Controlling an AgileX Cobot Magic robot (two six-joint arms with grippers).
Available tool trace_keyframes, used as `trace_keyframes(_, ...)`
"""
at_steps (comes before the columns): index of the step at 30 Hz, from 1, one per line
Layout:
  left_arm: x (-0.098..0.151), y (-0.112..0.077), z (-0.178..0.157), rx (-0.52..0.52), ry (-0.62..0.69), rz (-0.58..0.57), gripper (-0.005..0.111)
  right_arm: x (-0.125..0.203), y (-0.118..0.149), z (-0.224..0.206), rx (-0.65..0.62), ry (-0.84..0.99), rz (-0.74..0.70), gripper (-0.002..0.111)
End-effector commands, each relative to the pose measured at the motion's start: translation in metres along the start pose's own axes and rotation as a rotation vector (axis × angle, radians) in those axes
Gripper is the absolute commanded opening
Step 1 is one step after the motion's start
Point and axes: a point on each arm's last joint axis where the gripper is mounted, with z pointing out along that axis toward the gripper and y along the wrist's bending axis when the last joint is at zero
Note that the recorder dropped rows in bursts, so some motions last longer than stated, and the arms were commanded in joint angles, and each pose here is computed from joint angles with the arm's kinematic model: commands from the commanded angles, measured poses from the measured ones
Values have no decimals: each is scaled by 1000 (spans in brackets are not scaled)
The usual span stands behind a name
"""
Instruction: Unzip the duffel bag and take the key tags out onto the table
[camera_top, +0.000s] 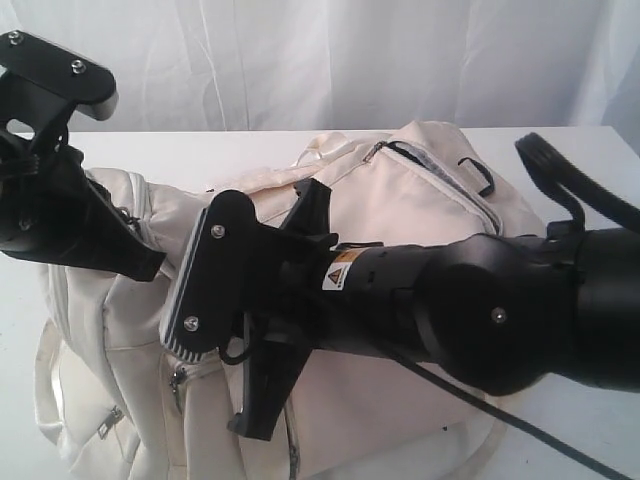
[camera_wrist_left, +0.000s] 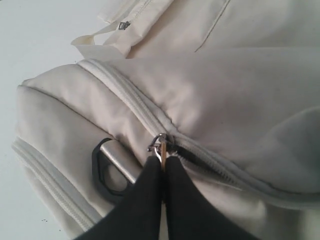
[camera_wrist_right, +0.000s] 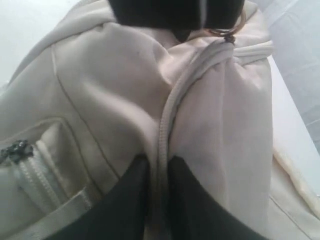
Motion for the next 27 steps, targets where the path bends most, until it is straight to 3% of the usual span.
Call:
trace_keyframes(1,3,4,0,-36,20,30,0,-5,1,-8,-34,-10,-1,0)
trace_keyframes(6,2,10,0,-93,11,75,0,-6,5,-13,-89,4,-2,0)
trace_keyframes(12,0,24,2,-130,1,34,0,-5,6,-13,-92,5,-2,0)
trace_keyframes(17,-7,32,5,-121,-80,6,0,-5,6,-13,-101,8,-2,0)
trace_keyframes(27,-11,56,45,-161,-73,-24,0,-3,10,-13,-143,26,-3,0)
